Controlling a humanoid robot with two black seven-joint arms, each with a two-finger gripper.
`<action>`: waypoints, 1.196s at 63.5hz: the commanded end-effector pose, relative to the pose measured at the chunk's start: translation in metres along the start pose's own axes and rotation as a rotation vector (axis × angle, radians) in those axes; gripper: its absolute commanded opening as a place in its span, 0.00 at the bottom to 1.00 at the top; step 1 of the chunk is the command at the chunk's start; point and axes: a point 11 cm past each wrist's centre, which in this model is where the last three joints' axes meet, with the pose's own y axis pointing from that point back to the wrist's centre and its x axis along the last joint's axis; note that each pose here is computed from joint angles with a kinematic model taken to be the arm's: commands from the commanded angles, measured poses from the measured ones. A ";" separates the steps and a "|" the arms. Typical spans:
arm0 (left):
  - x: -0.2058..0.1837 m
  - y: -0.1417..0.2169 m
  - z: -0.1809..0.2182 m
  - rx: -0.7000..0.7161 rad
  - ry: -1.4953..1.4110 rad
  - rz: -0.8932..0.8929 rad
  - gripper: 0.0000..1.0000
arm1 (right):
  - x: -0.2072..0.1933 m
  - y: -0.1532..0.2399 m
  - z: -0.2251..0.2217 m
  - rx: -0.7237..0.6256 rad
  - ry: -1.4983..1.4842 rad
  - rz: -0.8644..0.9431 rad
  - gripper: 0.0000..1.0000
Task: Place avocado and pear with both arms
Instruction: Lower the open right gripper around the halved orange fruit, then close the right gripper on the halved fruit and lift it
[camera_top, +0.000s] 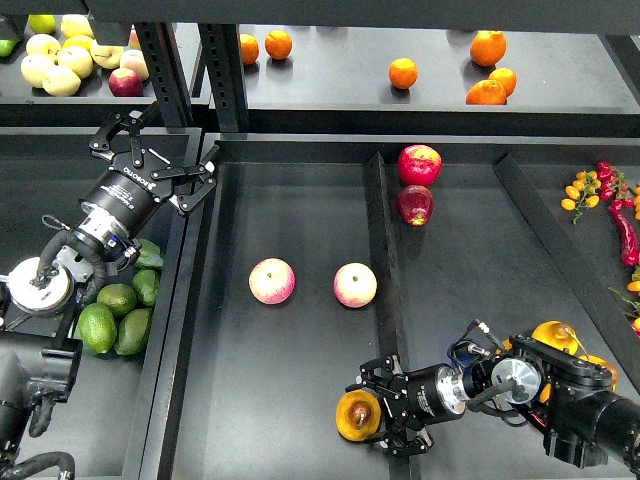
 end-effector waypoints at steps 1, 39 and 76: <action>0.000 0.000 0.000 0.001 -0.002 -0.001 0.99 | 0.000 -0.001 0.002 0.008 -0.022 -0.007 0.72; 0.004 0.004 -0.005 0.008 0.002 0.006 0.99 | 0.006 0.003 -0.001 0.055 -0.076 -0.003 0.25; 0.005 0.004 -0.006 0.013 0.000 0.006 0.99 | 0.004 0.025 -0.047 0.196 -0.126 -0.042 0.13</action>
